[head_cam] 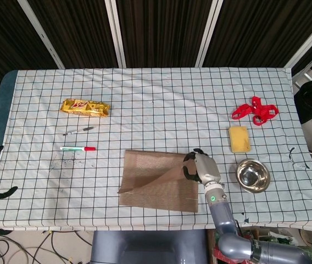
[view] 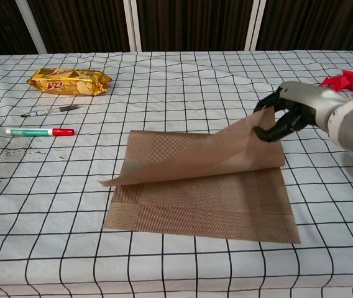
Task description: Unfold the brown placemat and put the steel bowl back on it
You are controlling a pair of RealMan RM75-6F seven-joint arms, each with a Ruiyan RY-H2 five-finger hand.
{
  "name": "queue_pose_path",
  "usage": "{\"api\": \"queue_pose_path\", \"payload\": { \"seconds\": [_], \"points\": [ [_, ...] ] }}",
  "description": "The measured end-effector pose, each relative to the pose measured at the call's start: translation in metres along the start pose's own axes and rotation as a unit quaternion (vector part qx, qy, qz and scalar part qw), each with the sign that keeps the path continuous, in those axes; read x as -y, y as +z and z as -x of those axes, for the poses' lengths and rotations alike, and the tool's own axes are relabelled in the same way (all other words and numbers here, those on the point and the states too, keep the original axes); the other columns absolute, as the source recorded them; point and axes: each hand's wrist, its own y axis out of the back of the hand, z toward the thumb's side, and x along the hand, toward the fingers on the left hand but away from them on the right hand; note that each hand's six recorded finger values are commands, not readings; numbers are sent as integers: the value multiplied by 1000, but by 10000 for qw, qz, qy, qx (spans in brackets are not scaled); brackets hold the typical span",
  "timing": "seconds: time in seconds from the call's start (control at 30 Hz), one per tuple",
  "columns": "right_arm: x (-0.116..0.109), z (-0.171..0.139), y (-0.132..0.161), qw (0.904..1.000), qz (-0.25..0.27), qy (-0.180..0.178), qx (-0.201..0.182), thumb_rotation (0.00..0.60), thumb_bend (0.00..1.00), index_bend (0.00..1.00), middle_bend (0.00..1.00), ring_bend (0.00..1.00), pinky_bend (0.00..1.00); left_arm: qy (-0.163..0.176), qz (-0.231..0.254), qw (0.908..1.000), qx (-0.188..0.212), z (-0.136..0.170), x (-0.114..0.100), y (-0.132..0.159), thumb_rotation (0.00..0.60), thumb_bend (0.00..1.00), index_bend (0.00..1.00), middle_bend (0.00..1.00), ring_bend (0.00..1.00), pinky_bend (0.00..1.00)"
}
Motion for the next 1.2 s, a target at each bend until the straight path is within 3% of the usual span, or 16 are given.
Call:
{"api": "queue_pose_path", "payload": {
  "seconds": [0.3,0.63,0.67,0.73,0.8,0.9,1.03,1.2],
  "points": [
    [-35,51,13,9958,244,-546,700,600,537,757,355,117,187,-49,63,10000,-26,-1,0,0,600,6,0,0,0,15],
    [-60,98,8,9830,32,-1222,1366,600,522,747,338,117,187,-147,87,9999,-8,0,2,1,600,7,0,0,0,15],
    [-61,101,7,9821,1,-1259,1403,600,508,723,323,115,187,-151,87,9998,-7,0,2,1,600,7,0,0,0,15],
    [-63,107,6,9801,-59,-1328,1472,600,441,567,254,103,187,-153,94,9998,-13,0,2,1,600,7,0,0,0,15],
    [-61,113,5,9793,-124,-1335,1514,600,321,271,152,72,186,-146,100,9998,-20,0,1,1,600,6,0,0,0,15],
    [-56,117,6,9804,-291,-1227,1513,600,198,49,94,50,186,-156,96,9998,-28,-1,2,0,600,6,0,0,0,15],
    [-49,117,5,9823,-527,-1049,1458,600,97,2,82,44,185,-186,67,9998,-23,-1,3,1,600,7,0,0,0,15],
    [-48,108,5,9844,-726,-1001,1255,600,72,1,78,44,186,-181,45,9998,-23,-1,3,1,600,7,0,0,0,15]
  ]
}}
